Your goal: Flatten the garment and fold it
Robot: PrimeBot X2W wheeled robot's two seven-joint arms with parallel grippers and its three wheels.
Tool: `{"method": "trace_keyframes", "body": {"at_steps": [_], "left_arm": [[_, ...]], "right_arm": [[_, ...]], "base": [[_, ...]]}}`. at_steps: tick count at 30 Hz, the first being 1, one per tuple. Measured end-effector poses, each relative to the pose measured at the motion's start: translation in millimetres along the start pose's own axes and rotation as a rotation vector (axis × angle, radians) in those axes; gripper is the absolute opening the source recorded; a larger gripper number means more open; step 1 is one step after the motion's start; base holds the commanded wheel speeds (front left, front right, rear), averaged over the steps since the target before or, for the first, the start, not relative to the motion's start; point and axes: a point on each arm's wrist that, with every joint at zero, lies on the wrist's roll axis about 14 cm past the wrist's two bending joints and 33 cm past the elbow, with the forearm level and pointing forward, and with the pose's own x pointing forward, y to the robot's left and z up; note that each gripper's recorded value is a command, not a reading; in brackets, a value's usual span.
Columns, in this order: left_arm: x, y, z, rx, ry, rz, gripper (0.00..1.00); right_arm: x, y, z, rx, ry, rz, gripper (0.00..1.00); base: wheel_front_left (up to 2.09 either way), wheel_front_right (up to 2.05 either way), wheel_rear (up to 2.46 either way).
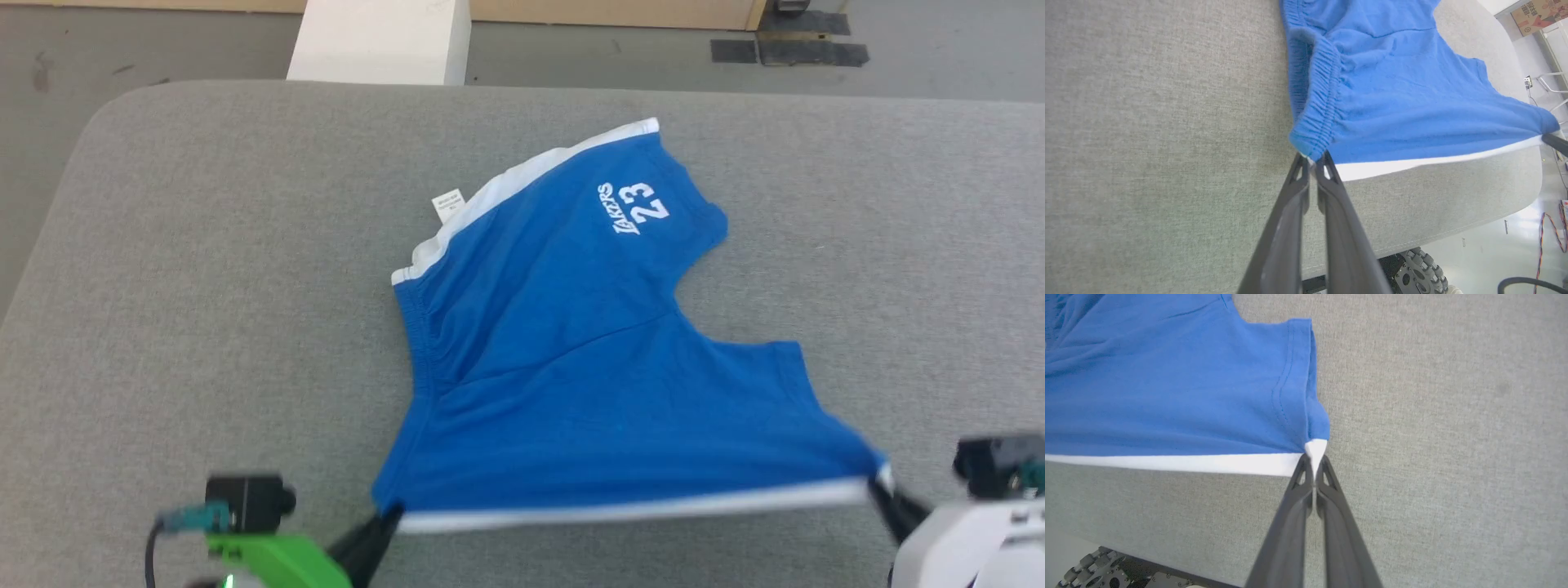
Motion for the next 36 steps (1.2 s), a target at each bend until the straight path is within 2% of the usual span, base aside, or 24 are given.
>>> {"method": "trace_keyframes", "body": {"at_steps": [3,4,8,12,18,25,32,36], "left_arm": [[7,-10,27,0.040,-0.069,-0.032,0.00],[19,-19,59,0.107,-0.140,-0.051,0.00],[39,-26,89,0.106,-0.195,-0.075,0.00],[61,-17,113,0.092,-0.229,-0.050,0.00],[95,3,130,0.039,-0.244,-0.009,0.00],[133,29,136,-0.021,-0.251,0.050,0.00],[154,54,123,-0.075,-0.248,0.115,0.00],[153,65,121,-0.100,-0.268,0.151,0.00]], "right_arm": [[7,-1,31,-0.063,-0.083,0.000,0.00],[20,4,69,-0.146,-0.167,0.021,0.00],[42,8,124,-0.263,-0.276,0.028,0.00],[73,16,159,-0.337,-0.289,0.042,0.00],[124,32,199,-0.387,-0.281,0.079,0.00],[190,56,218,-0.433,-0.229,0.126,0.00],[249,75,207,-0.518,-0.128,0.149,0.00],[270,88,202,-0.536,-0.095,0.170,0.00]], "base": [[0.00,0.00,0.00],[0.00,0.00,0.00],[0.00,0.00,0.00],[0.00,0.00,0.00],[0.00,0.00,0.00],[0.00,0.00,0.00],[0.00,0.00,0.00],[0.00,0.00,0.00]]}}
